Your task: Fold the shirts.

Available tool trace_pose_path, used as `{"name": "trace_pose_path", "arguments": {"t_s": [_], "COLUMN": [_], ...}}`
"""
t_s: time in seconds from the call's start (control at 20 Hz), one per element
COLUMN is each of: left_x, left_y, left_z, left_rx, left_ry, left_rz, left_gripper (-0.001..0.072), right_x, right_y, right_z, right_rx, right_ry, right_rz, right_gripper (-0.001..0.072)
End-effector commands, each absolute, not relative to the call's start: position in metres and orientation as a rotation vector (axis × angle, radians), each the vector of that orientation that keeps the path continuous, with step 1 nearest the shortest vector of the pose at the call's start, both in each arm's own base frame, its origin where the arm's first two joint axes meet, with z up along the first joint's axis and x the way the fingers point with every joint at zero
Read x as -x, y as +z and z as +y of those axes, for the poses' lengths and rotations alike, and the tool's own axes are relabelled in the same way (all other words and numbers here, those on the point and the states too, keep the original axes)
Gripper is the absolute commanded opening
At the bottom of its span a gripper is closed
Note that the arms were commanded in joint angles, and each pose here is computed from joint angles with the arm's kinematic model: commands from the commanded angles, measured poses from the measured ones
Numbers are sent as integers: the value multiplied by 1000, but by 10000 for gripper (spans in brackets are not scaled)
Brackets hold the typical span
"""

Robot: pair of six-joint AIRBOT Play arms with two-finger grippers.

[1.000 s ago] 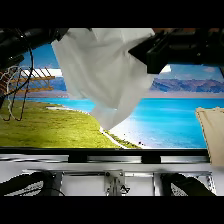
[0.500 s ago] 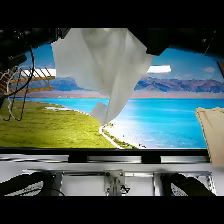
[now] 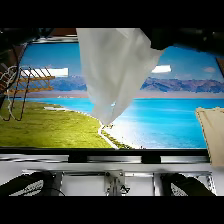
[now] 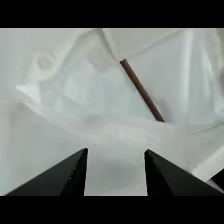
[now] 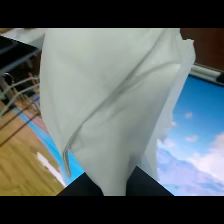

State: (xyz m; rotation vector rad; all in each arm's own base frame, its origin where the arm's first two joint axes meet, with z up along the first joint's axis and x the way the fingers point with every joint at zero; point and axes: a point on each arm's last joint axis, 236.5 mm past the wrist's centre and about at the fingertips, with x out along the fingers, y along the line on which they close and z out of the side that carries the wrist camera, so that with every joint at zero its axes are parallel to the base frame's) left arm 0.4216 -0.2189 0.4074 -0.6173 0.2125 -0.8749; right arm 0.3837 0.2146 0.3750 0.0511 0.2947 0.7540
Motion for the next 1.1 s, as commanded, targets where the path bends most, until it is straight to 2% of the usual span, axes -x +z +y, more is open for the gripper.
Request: {"name": "trace_pose_path", "arguments": {"t_s": [0.0,0.2,0.35,0.55,0.7,1.05], "left_x": [-414,-403,-393,-379,-374,-372], "left_y": [426,437,431,419,416,417], "left_z": [-197,-194,-202,-213,-216,-217], "left_rx": [608,597,574,544,533,531], "left_ry": [-845,-849,-890,-949,-969,-971], "left_rz": [157,133,173,237,258,256], "left_gripper": [457,457,457,456,455,455], "right_x": [-414,-433,-410,-365,-331,-268], "right_y": [364,401,455,480,474,461], "right_z": [167,59,-33,-132,-196,-274], "right_rx": [-5,68,143,89,63,21], "right_ry": [509,47,-285,-550,-739,-1002], "right_rz": [319,229,121,108,146,205], "right_gripper": [49,49,48,48,48,48]}}
